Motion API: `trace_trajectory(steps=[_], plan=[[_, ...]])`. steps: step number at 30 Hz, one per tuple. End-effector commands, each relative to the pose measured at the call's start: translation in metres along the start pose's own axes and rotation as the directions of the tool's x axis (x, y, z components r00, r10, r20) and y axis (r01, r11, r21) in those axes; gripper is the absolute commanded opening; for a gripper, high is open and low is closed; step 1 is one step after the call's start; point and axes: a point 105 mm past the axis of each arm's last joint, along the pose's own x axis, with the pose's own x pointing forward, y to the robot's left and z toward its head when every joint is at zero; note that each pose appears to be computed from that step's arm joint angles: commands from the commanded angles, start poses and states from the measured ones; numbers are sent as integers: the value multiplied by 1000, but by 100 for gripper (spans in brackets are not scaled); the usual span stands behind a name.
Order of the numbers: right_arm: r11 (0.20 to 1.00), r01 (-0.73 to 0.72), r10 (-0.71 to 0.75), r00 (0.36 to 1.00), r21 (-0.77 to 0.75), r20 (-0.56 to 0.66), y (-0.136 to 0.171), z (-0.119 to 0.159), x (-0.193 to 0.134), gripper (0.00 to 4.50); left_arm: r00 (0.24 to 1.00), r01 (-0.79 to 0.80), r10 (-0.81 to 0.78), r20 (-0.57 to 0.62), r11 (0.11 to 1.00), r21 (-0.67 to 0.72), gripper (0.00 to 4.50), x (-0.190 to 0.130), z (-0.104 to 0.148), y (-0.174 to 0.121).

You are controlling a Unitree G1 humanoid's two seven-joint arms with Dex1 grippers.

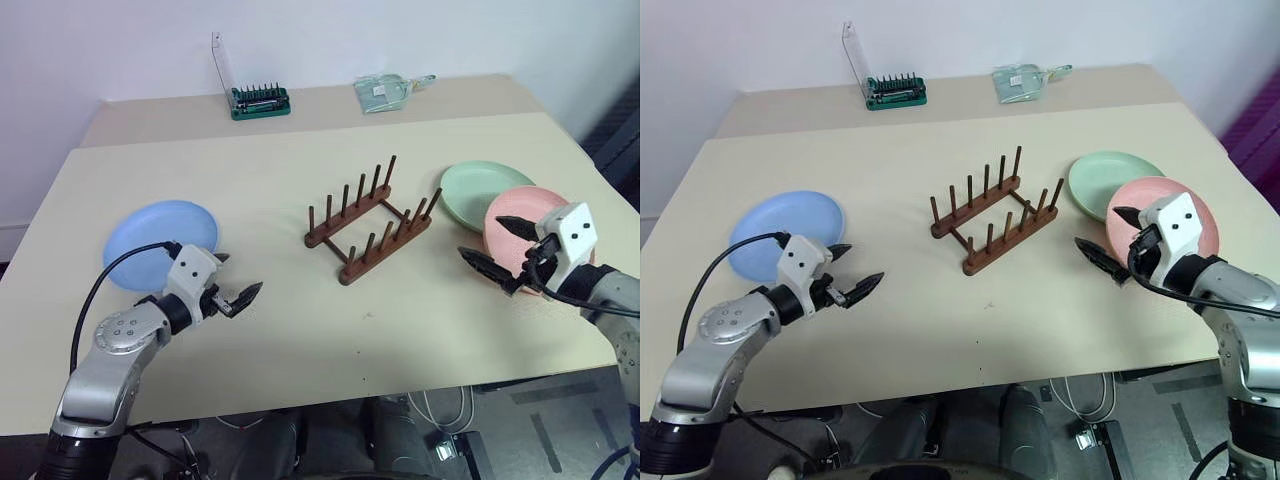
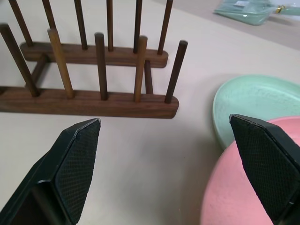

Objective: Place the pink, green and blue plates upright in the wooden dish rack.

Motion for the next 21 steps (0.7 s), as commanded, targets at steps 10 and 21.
trace_trajectory(steps=[10,21], plan=[[996,-44,47,998,-81,42,9,17,6,450,985,169,-169,19,986,-9,442,2,11,-36],[990,-143,143,990,-15,19,70,2,8,450,899,438,-438,-21,898,30,442,80,14,-111]])
